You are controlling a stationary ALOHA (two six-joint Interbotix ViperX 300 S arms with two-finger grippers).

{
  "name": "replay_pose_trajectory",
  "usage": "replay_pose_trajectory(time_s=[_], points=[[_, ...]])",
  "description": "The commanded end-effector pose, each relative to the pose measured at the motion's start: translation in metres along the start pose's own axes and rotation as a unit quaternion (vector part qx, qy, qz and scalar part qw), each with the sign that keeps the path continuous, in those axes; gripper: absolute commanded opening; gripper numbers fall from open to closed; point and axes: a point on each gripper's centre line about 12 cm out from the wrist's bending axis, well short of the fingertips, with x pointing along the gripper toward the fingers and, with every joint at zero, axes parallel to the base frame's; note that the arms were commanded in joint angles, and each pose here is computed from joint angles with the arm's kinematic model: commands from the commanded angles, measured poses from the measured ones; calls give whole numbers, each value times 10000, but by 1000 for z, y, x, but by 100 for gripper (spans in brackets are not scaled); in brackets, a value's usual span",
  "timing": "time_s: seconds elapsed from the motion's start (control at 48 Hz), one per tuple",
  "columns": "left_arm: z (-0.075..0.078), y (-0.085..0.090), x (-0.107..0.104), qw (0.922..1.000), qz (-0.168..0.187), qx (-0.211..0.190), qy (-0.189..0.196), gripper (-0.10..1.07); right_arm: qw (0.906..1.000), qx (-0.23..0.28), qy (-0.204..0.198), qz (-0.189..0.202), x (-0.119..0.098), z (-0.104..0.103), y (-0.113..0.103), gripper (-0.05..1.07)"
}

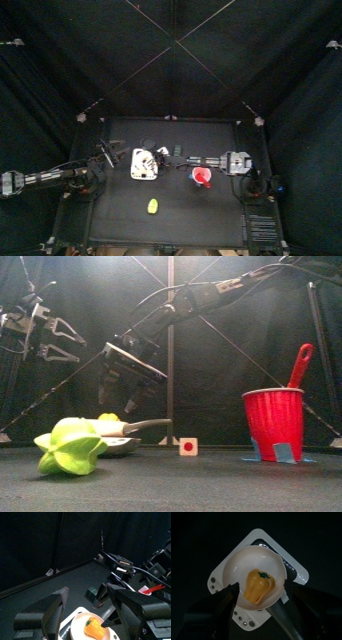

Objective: Grab squash

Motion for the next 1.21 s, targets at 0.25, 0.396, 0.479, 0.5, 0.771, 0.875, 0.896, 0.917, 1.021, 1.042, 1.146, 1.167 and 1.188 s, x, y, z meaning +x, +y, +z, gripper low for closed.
replay_pose_trajectory(time_s=[0.25,0.396,0.479,0.5,0.771,0.875,0.896,0.917,1.021,1.042,1.146,1.167,1.188], points=[[4,-1,1,10000,3,12,-57,96,9994,-23,-294,204,-20,18,14,100],[4,0,2,10000,17,12,-61,96,9994,-53,-274,191,-17,16,15,100],[4,0,2,10000,17,12,-61,96,9995,-66,-242,188,-14,13,16,100],[4,0,2,10000,21,5,-60,96,9996,-66,-220,178,-12,11,16,100],[4,0,2,10000,21,5,-60,96,9998,-58,-94,142,0,3,18,100],[4,0,2,10000,17,12,-61,96,9999,-65,-54,100,2,1,18,100],[4,0,2,10000,21,5,-60,96,9999,-65,-54,100,2,1,18,100],[4,0,2,10000,23,5,-67,96,9999,-61,-44,85,3,1,17,100],[4,0,2,10000,21,5,-60,96,10000,-61,-17,69,7,0,17,100],[4,0,2,10000,21,5,-60,96,10000,-63,-11,65,7,-1,17,100],[4,0,2,10000,23,5,-67,96,10000,-55,3,55,11,-2,17,100],[4,0,2,10000,21,5,-60,96,10000,-51,13,54,12,-2,17,100],[4,0,2,10000,20,12,-68,96,10000,-39,16,52,12,-2,16,100]])
